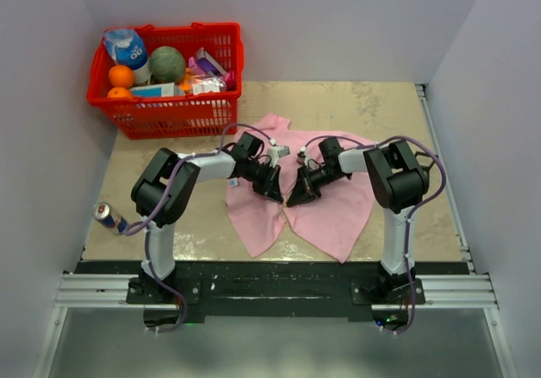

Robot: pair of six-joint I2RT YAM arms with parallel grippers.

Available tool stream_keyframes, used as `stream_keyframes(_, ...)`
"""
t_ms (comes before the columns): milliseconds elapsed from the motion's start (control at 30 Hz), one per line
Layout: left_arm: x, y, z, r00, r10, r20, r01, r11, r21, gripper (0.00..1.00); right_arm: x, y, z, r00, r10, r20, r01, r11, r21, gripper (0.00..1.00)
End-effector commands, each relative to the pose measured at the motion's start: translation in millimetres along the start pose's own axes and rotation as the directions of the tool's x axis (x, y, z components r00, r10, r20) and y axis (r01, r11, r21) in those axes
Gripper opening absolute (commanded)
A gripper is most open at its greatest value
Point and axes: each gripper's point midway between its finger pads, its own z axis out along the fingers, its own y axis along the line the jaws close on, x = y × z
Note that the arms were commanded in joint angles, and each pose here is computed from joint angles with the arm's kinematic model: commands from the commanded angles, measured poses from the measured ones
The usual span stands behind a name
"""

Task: Remove the brooch from the garment
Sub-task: Remove the brooch from the clothes.

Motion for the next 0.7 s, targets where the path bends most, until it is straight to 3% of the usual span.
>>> stream_keyframes(0,3,-4,11,1.0,0.022,-0.021,-0.021,0.999,0.035,0.0,-2,-9,1,1.0,0.007,-0.004,-0.007,1.0,0.026,0.0)
stream_keyframes(300,2,-1,22,0.998,0.036,-0.044,-0.037,0.999,-0.02,0.02,1,-13,2,1.0,0.019,-0.008,-0.019,0.999,0.042,0.0)
stream_keyframes(367,1,4,23,0.999,0.023,-0.046,-0.025,0.998,-0.062,0.2,1,-13,2,1.0,0.018,-0.008,-0.017,0.999,0.042,0.0)
stream_keyframes(500,-1,17,20,0.999,0.013,-0.052,-0.021,0.989,-0.146,0.35,2,-13,2,1.0,0.019,-0.01,-0.018,0.999,0.044,0.0)
stream_keyframes(567,-4,21,17,0.999,0.014,-0.046,-0.022,0.985,-0.173,0.39,1,-14,2,1.0,0.022,-0.009,-0.022,0.999,0.046,0.0)
stream_keyframes(667,-7,17,16,0.999,0.022,-0.038,-0.027,0.988,-0.154,0.36,2,-16,3,0.999,0.031,-0.011,-0.03,0.998,0.048,0.0)
